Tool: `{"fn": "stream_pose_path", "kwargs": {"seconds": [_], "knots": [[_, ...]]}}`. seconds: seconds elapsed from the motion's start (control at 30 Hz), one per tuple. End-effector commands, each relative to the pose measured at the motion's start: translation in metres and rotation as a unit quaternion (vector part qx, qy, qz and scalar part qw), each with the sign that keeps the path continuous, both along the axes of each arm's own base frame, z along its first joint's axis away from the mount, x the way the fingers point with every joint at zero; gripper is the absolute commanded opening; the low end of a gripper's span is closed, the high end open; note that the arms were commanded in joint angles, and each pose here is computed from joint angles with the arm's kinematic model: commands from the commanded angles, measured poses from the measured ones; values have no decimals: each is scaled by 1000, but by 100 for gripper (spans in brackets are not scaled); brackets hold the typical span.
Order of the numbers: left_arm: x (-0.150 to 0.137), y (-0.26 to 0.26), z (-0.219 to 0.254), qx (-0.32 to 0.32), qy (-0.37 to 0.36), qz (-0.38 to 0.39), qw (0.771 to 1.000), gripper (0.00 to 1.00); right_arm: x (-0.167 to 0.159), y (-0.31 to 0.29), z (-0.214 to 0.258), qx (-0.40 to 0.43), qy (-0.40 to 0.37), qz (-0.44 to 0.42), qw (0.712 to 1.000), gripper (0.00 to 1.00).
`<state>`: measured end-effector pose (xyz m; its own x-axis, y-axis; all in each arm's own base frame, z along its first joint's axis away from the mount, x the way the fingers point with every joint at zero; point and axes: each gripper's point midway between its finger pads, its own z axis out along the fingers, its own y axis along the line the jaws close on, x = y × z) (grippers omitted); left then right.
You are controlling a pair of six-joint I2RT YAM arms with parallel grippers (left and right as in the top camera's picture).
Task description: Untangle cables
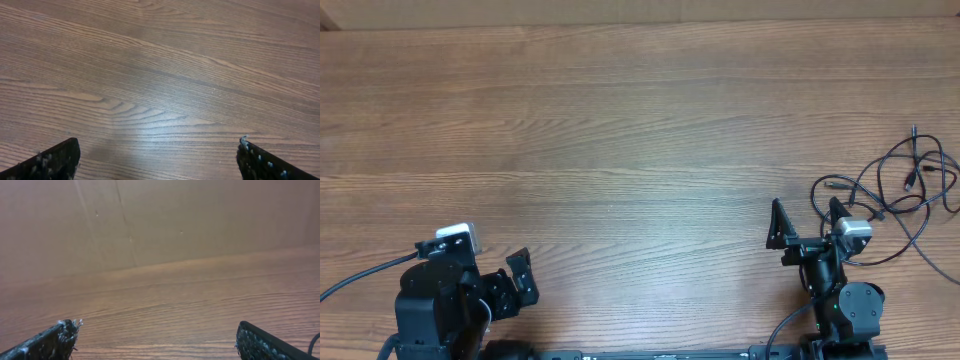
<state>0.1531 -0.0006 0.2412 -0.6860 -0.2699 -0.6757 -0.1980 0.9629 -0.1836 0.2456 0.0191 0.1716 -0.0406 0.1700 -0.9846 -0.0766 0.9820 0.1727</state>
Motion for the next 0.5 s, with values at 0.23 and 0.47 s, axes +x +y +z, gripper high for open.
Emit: {"fn": "stream_pose_path", "kwargs": {"seconds": [0.23,0.47], "knots": [[0,-1,2,-3,-6,1,1000,100,0,0,-2,-3,-2,1,1000,100],[5,0,3,4,-37,-3,999,100,0,0,-2,-3,-2,1,1000,100]]}}
